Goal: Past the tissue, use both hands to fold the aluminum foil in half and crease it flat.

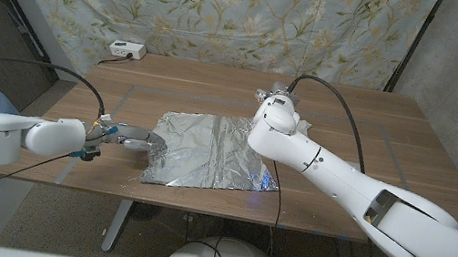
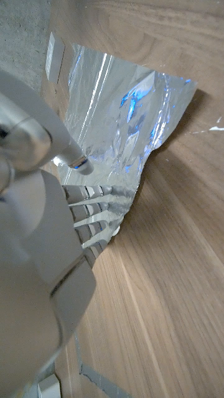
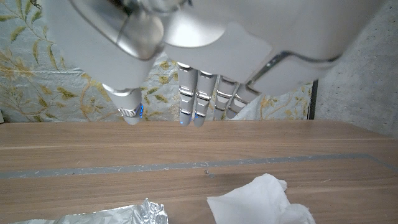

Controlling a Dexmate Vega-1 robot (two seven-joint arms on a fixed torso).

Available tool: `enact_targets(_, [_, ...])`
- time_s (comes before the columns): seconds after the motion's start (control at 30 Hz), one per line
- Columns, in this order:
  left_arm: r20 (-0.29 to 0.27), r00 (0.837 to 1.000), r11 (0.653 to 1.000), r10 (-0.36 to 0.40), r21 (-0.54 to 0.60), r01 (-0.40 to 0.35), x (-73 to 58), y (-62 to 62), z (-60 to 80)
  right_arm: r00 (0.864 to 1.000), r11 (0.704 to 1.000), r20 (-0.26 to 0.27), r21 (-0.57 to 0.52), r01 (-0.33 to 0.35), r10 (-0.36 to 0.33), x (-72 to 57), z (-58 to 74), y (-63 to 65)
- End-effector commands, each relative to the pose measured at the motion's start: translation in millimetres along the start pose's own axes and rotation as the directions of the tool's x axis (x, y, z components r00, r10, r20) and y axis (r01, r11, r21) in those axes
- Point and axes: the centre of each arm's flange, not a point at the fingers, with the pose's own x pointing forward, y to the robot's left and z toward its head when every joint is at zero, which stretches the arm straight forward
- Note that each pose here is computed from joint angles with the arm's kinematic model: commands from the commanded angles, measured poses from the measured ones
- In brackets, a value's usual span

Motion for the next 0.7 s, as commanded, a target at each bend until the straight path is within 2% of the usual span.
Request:
enact_targets(0.03, [-0.014, 1.0, 1.0, -0.017, -0.013, 0.017, -1.5, -3.2, -6.1, 1.0, 0.999, -0.015, -0.039, 0.003, -0.003, 3.1, 6.8, 6.4])
enact_targets(0.47, [-0.014, 1.0, 1.0, -0.016, -0.025, 0.015, -1.8, -3.5, -7.6, 0.999, 0.996, -0.039, -0.084, -0.029, 0.026, 8.7, 14.6, 13.2])
enact_targets(0.7, [-0.018, 1.0, 1.0, -0.015, -0.019, 0.014, -2.3, -3.2, -8.5, 0.998, 0.993, -0.056, -0.107, -0.04, 0.034, 10.0, 14.5, 18.9])
